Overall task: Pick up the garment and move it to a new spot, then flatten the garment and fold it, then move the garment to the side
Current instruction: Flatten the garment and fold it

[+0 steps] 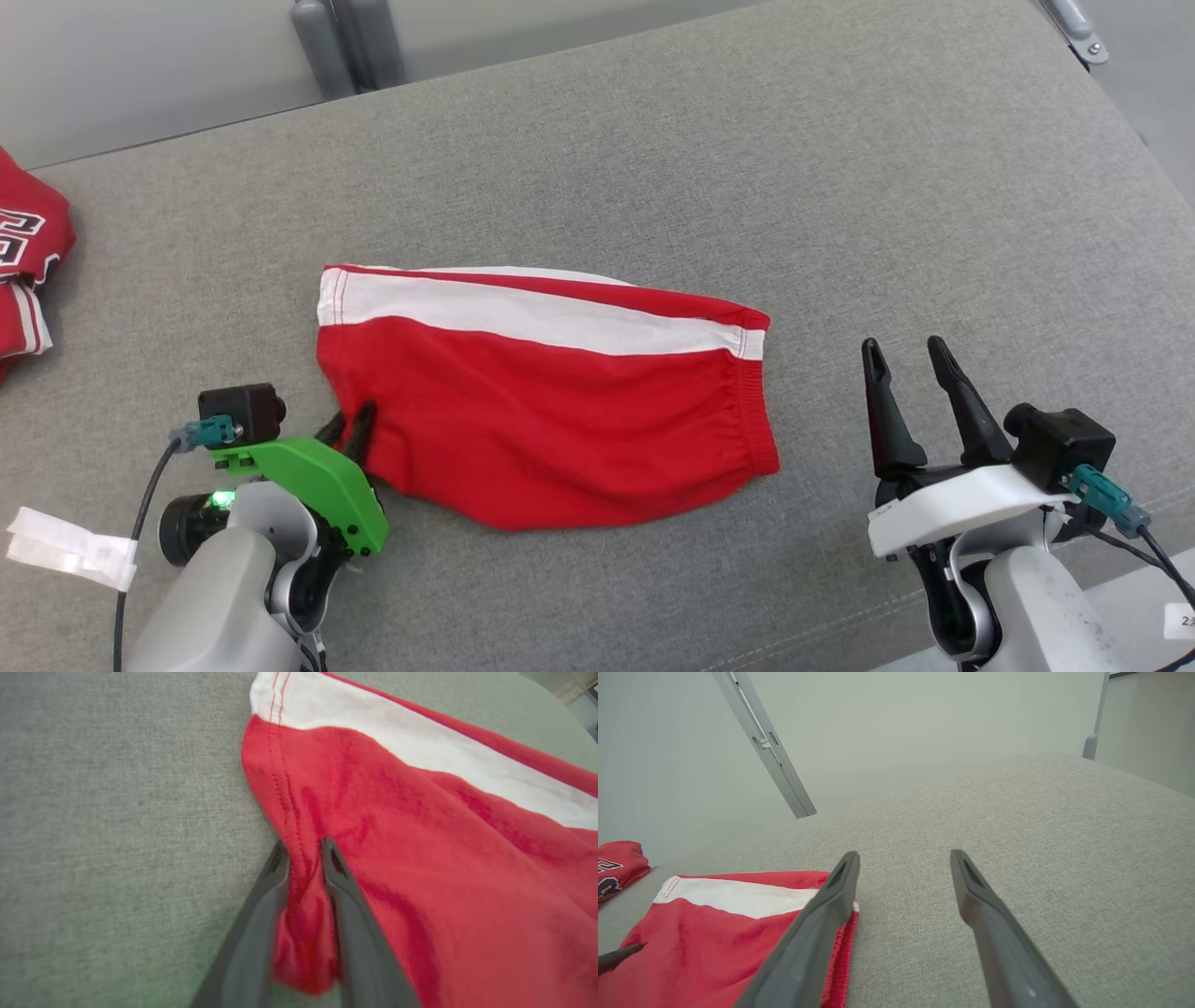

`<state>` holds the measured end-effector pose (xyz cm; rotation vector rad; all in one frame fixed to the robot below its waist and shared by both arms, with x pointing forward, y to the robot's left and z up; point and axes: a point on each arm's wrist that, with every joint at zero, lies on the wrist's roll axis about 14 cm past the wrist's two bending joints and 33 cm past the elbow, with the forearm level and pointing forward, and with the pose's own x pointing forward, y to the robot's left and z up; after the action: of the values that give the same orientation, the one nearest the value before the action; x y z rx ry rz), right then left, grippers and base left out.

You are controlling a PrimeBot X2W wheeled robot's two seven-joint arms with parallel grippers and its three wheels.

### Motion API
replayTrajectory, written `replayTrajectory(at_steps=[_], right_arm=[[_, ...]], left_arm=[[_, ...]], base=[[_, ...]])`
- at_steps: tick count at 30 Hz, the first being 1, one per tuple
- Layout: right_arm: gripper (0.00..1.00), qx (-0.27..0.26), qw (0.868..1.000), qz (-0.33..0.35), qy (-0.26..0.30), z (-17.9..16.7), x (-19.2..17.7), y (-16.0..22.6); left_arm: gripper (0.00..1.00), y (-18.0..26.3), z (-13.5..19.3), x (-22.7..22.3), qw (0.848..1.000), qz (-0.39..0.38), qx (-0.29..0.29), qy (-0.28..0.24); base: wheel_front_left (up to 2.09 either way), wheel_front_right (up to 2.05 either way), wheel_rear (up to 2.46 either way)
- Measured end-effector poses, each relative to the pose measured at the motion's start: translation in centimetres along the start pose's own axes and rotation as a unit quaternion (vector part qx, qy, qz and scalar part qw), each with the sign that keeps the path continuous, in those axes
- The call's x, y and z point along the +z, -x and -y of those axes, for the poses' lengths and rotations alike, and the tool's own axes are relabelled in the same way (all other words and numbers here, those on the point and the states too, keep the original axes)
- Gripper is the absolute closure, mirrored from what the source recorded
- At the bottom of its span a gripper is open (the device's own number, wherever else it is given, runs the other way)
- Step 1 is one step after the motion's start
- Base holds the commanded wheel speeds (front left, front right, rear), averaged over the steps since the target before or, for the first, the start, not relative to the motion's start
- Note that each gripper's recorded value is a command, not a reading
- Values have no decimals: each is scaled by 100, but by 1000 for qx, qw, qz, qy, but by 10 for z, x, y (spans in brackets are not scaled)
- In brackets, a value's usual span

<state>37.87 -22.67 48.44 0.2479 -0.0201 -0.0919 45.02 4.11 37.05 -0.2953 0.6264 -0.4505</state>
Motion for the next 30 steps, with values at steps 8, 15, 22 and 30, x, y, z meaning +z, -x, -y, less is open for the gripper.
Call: replayTrajectory(at_steps=[8, 15, 22, 30], right_arm=[[0, 4, 1000, 5, -3, -4, 2, -3], [0, 20, 1000, 7, -7, -14, 2, -8], [0, 39, 999, 5, -7, -25, 0, -14], [0, 49, 999, -3, 1, -29, -1, -17]], left_arm=[[100, 12, -2, 3, 1000, 26, 4, 16], [100, 35, -12, 4, 996, 64, 24, 51], [100, 64, -17, -14, 991, 79, 52, 92], [82, 80, -13, -22, 988, 85, 68, 113]], base=[[0, 0, 0], [0, 0, 0], [0, 0, 0], [0, 0, 0]])
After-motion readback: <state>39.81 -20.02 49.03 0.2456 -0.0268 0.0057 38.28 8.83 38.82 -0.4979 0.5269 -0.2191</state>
